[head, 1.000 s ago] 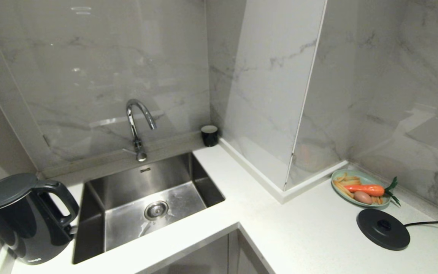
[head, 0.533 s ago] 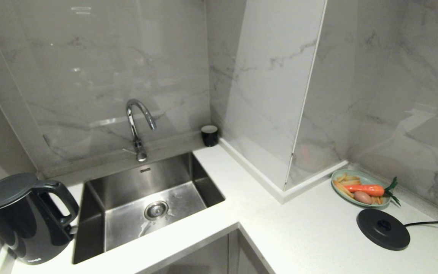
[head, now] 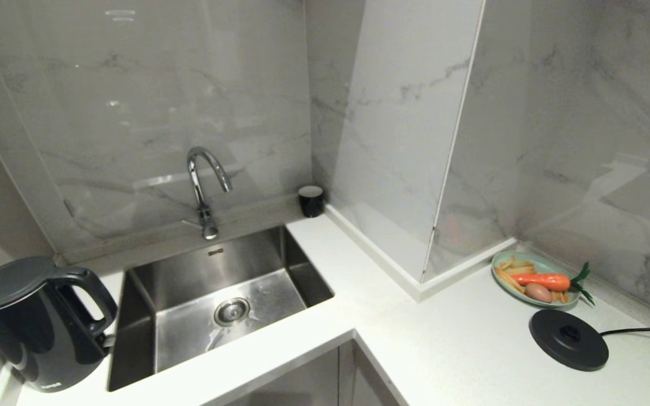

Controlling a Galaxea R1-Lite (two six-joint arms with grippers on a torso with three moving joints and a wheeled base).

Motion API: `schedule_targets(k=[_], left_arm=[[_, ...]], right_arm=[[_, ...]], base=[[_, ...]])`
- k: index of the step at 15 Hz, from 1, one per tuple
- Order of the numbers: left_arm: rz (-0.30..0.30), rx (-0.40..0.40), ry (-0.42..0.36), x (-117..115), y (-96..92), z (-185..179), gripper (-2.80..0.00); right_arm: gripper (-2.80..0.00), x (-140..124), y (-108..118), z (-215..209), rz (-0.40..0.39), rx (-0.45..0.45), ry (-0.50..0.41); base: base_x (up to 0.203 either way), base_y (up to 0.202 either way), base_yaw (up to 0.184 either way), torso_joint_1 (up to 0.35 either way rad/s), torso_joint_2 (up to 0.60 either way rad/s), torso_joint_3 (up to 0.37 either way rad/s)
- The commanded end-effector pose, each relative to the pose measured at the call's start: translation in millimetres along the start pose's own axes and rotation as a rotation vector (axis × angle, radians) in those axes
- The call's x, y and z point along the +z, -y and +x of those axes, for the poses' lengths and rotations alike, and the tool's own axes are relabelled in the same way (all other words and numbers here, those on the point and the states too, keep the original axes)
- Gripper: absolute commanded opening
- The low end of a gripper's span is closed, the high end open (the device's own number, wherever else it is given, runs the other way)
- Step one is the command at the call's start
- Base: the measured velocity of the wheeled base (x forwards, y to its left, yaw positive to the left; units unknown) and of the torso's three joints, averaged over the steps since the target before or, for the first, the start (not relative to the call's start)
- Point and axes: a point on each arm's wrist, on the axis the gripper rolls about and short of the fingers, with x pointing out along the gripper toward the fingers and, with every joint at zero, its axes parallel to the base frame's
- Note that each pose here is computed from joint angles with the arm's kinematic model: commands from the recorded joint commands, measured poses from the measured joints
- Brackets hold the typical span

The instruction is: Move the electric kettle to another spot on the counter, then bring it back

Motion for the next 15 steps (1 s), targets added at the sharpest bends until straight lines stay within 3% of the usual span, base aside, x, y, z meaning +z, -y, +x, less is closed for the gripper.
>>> schedule_targets(k=[1, 10, 15], left_arm=[[0.001, -0.001, -0.003, -0.1, 0.0, 0.2, -2.8], [0.001, -0.001, -0.004, -0.2, 0.0, 0.2, -2.8], [0.001, -0.001, -0.004, -0.2, 0.0, 0.2, -2.8]], right_arm=[[-2.8, 0.0, 0.0, 0.0, -0.001, 0.0, 0.0], [-2.8, 0.0, 0.0, 0.0, -0.002, 0.001, 0.0], [-2.8, 0.0, 0.0, 0.0, -0.002, 0.001, 0.0]], base=[[0.0, 0.0, 0.0, 0.0, 0.0, 0.0], [0.0, 0.0, 0.0, 0.0, 0.0, 0.0], [0.004, 0.009, -0.131, 0.003, 0.0, 0.002]])
